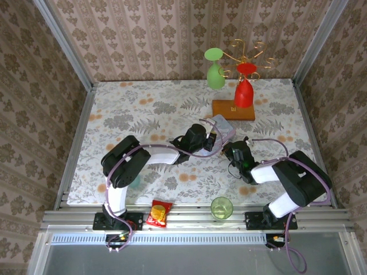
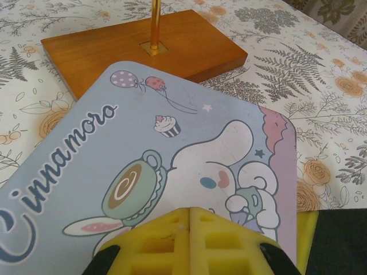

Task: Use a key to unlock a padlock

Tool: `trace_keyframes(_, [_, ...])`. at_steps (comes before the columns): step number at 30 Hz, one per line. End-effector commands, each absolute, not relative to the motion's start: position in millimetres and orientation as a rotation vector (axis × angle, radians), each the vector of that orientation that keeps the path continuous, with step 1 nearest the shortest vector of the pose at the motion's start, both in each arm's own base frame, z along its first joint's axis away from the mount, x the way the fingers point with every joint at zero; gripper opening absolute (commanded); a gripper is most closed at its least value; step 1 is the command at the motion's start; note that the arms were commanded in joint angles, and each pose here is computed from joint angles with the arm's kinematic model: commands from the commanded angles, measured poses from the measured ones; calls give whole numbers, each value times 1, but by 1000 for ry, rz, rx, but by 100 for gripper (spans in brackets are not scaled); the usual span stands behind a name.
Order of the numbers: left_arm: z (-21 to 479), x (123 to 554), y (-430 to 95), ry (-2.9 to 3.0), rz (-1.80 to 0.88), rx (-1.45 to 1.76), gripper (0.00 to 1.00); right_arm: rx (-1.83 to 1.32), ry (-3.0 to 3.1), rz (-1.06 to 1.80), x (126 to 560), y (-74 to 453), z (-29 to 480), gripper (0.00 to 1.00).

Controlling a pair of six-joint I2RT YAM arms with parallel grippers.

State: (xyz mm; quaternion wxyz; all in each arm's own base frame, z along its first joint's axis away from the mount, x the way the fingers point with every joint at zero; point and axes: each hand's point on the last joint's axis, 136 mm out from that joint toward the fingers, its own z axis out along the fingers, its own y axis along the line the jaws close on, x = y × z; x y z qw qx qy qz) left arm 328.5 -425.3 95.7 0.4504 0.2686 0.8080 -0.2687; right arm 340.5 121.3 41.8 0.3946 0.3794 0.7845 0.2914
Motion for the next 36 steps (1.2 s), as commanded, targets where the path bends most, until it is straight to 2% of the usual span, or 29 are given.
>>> trace_keyframes(1, [-23,290,-351,2411,-378,774,0,952,1997,660,341,109,45,0])
trace_keyframes(13, [-22,292,-345,2414,-371,749,0,1025,1967,687,335,95,36,0])
trace_keyframes(22, [-26,291,-336,2424,-370,719,0,1148,1920,921,342,114,30,0])
trace_keyframes(28, [-27,291,-334,2426,-368,716,0,1183,1943,879,336,108,17,0])
trace_keyframes(32, [-28,291,-331,2429,-366,709,0,1272,1892,788,319,84,9,0])
trace_keyframes(36, [-32,290,-330,2435,-372,705,0,1219,1932,799,326,90,17,0])
